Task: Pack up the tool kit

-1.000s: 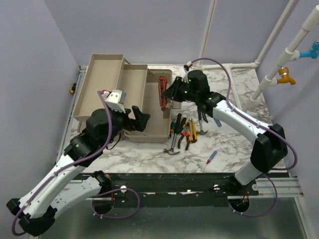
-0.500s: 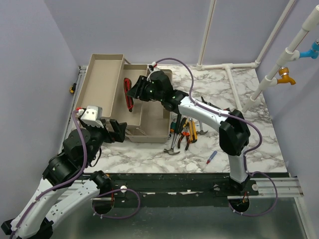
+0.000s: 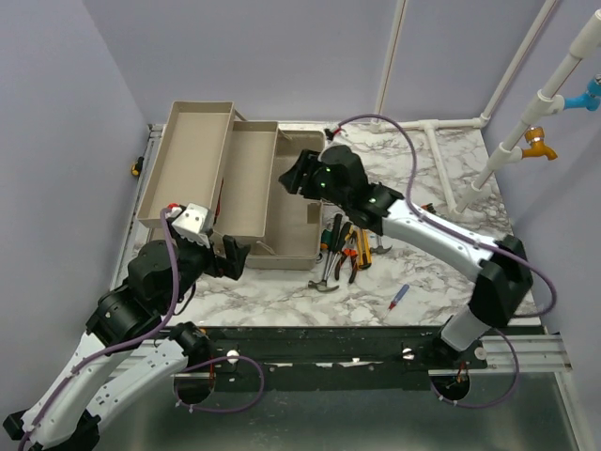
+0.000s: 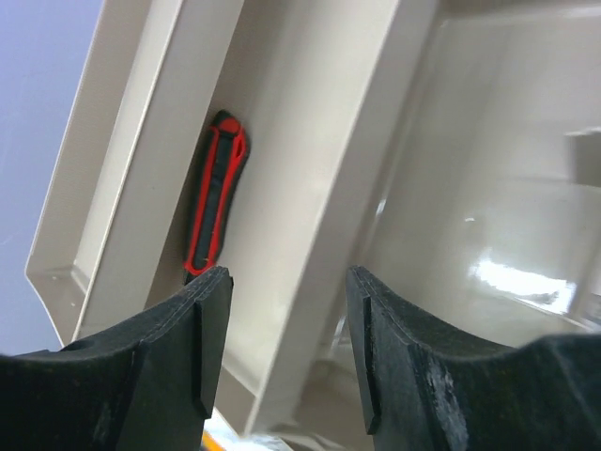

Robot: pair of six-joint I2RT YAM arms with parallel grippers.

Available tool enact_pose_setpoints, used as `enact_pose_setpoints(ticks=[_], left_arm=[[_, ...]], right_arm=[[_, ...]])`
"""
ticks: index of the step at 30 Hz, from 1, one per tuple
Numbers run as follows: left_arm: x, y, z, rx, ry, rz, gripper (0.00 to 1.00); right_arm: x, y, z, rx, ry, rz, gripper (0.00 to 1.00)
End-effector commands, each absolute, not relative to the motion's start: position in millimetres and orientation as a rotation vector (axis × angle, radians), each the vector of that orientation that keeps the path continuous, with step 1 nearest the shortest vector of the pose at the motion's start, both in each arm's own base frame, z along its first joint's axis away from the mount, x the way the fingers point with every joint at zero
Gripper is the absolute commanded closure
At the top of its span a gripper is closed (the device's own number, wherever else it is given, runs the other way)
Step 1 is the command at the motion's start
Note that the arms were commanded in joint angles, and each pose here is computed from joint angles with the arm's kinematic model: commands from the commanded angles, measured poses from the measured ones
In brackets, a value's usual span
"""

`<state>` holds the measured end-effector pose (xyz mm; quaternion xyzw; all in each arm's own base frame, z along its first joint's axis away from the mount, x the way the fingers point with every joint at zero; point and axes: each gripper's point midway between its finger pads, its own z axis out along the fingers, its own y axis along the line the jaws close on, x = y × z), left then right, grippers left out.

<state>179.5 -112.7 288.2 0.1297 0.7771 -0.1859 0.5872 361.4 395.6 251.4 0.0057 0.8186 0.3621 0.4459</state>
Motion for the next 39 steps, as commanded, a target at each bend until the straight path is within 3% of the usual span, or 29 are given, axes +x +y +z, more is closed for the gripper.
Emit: enact_pose_setpoints(ticks=[1,8,11,15,25,39], left_arm=[[176.0,-130.7,284.4,0.401,1.800,-0.500,0.02],[172.8,-147.3,277.8,0.469,1.819,-0.567,0.01],[171.8,-154.3,270.6,0.502,1.834,-0.589,0.02],[169.1,-162.0,265.1,0.530,1.838,-0.629,0.01],[162.3,-171.3,259.8,0.576,1.838,-0.688,0.01],[164.9,-168.9,257.4,0.577,1.831,-0.669,0.02]], right_arm=[[346.6,321.4,254.8,0.048,1.984,0.636,0.43],[302.0,239.3,203.9,0.097,2.096,0.383,0.42],[285.8,211.7,179.7,0.145,2.143,0.295,0.31],[267.3,182.7,143.3,0.201,2.221,0.170,0.27],[249.6,172.9,79.0,0.165,2.427,0.025,0.40],[265.6,167.2,25.5,0.242,2.572,-0.016,0.46]])
